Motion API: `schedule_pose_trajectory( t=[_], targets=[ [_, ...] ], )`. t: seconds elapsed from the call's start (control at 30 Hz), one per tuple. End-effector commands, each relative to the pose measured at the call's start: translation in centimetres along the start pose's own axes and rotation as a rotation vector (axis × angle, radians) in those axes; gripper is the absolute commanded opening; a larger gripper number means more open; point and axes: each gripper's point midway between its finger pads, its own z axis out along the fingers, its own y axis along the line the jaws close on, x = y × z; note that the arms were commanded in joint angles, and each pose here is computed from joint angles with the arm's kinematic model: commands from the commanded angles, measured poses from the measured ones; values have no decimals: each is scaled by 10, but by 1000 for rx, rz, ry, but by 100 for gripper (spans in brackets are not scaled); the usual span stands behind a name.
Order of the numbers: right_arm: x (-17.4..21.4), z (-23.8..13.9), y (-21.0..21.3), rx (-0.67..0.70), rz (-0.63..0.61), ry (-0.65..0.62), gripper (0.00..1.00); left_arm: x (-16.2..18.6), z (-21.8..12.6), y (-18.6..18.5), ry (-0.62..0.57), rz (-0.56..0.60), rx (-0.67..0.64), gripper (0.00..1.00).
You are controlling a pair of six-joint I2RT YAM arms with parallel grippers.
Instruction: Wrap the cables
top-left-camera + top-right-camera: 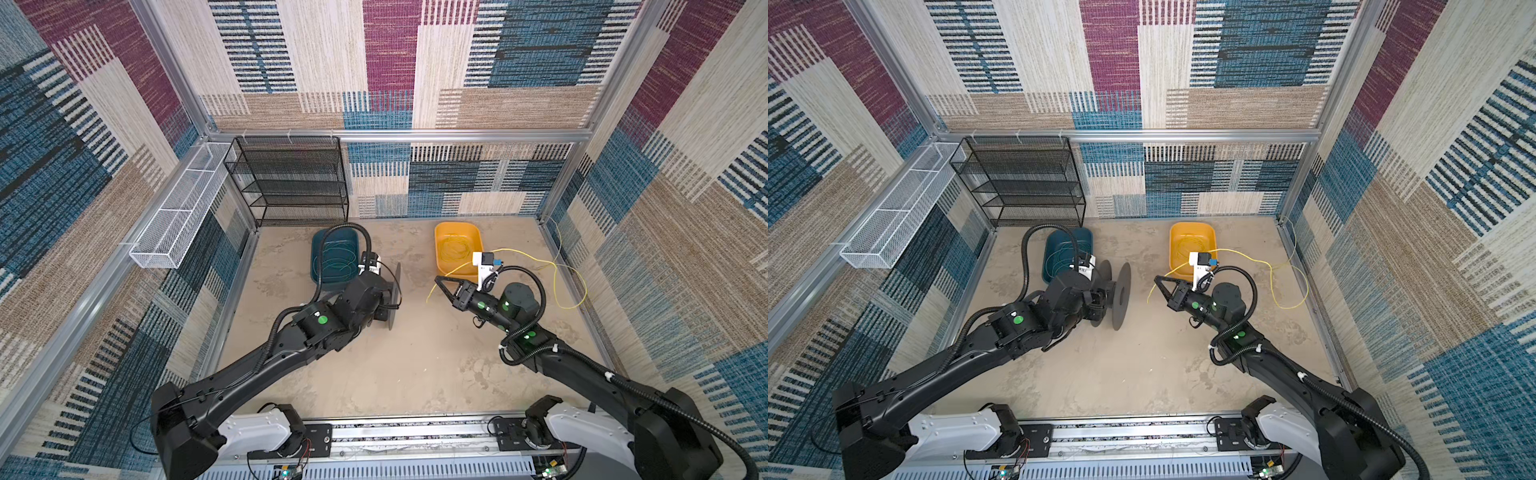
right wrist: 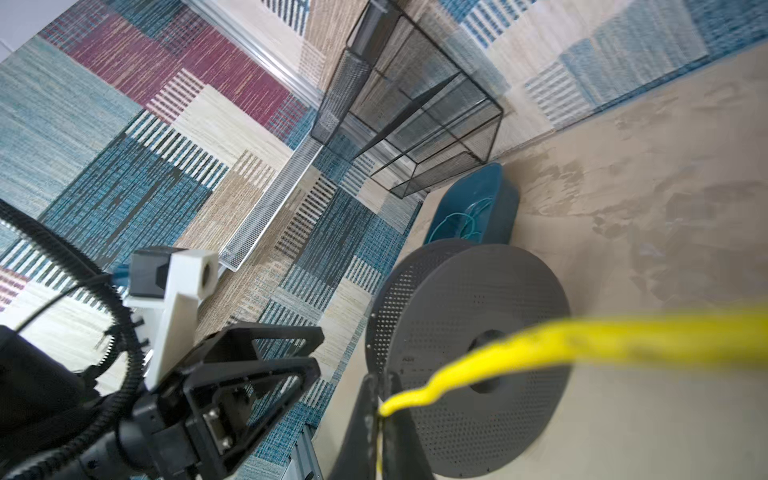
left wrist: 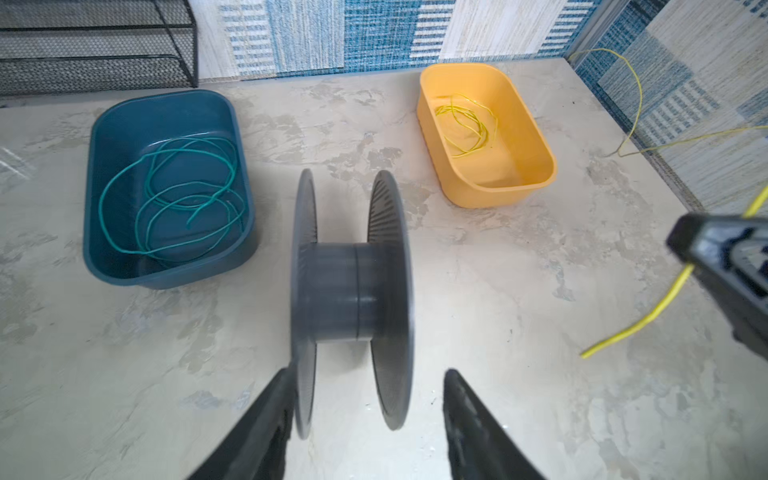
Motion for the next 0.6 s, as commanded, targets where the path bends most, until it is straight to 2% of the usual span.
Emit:
schedule_pose_trajectory(
  t=[0.0,0.2,0.37,0.57],
  targets=[
    [-9,23,23,-59,-72,-27,0,19,6,9,2,12,8,63],
    [2,82,30,-106,-85,40,0,49,26,21,-2,10,-14,59],
    [5,110,20,-82,-117,66,0,55,30,20,-37,9,66,57],
    [25,129,14,-72,-124,124,0,62,38,12,-46,-24,213,47]
  ],
)
